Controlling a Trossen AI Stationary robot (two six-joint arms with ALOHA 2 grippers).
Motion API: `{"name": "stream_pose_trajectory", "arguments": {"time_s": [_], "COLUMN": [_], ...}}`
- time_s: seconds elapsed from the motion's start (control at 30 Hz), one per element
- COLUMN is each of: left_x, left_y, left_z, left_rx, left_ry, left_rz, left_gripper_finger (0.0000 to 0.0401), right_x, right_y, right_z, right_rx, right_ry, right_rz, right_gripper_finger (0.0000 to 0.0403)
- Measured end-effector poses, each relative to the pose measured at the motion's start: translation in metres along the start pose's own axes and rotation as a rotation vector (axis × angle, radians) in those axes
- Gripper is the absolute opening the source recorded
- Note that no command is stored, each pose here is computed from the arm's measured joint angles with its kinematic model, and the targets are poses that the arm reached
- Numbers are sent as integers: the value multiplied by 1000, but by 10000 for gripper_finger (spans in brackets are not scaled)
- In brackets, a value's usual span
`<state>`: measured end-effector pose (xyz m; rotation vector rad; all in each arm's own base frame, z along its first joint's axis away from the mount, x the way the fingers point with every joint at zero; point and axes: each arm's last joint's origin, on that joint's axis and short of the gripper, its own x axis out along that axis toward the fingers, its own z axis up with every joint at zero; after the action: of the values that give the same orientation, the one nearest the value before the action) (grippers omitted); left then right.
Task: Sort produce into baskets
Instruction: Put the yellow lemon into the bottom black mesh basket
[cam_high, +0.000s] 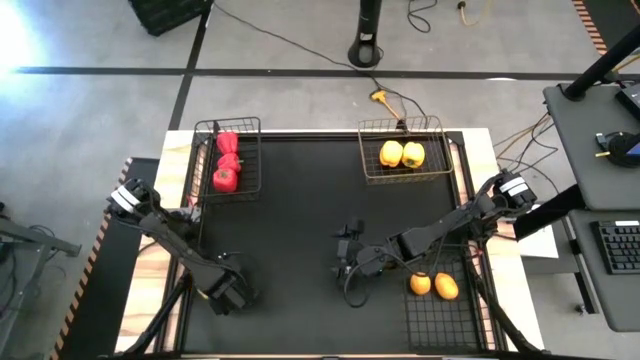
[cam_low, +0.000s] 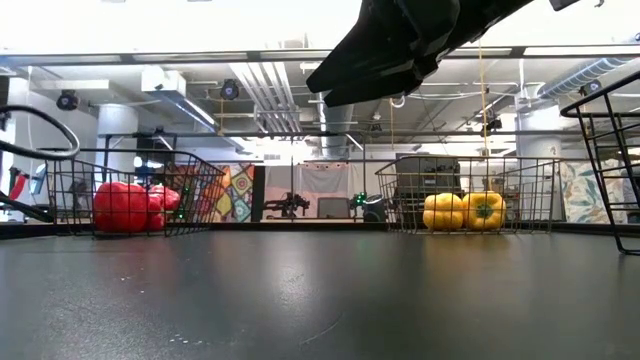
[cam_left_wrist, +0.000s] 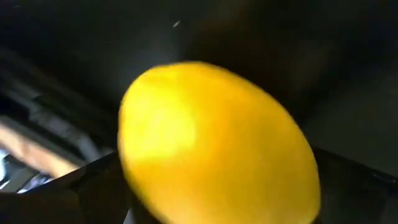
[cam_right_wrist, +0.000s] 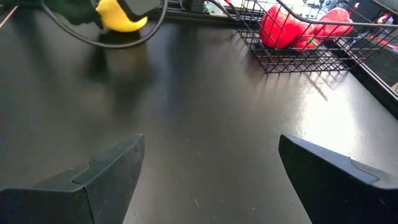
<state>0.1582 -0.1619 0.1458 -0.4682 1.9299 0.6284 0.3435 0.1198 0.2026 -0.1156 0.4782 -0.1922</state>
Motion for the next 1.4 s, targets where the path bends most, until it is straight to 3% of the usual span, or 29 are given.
{"name": "stream_pose_trajectory", "arguments": {"time_s": [0.33, 0.5, 0.67, 0.9, 1.0, 1.2, 1.4], "left_x": [9, 4, -6, -23, -30, -38, -37], "left_y": [0, -6, -16, -36, -43, -43, -41], "left_z": [5, 6, 11, 31, 48, 84, 98], "left_rx": [18, 69, 155, 211, 215, 231, 262], "left_ry": [-76, -164, -373, -729, -846, -981, -1016], "left_rz": [-40, -57, -88, -216, -321, -467, -456], "left_gripper_finger": [380, 334, 281, 284, 290, 288, 323], "right_x": [0, 0, -2, -16, -29, -49, -39], "right_y": [0, 0, 4, 24, 36, 49, 51], "right_z": [0, 0, -3, 2, 8, 17, 11], "right_rx": [1, 1, -16, -142, -189, -115, -96], "right_ry": [0, 0, 39, 94, 175, 278, 237], "right_rz": [0, 1, 74, 129, 152, 160, 164], "right_gripper_finger": [363, 363, 363, 363, 363, 363, 363]}}
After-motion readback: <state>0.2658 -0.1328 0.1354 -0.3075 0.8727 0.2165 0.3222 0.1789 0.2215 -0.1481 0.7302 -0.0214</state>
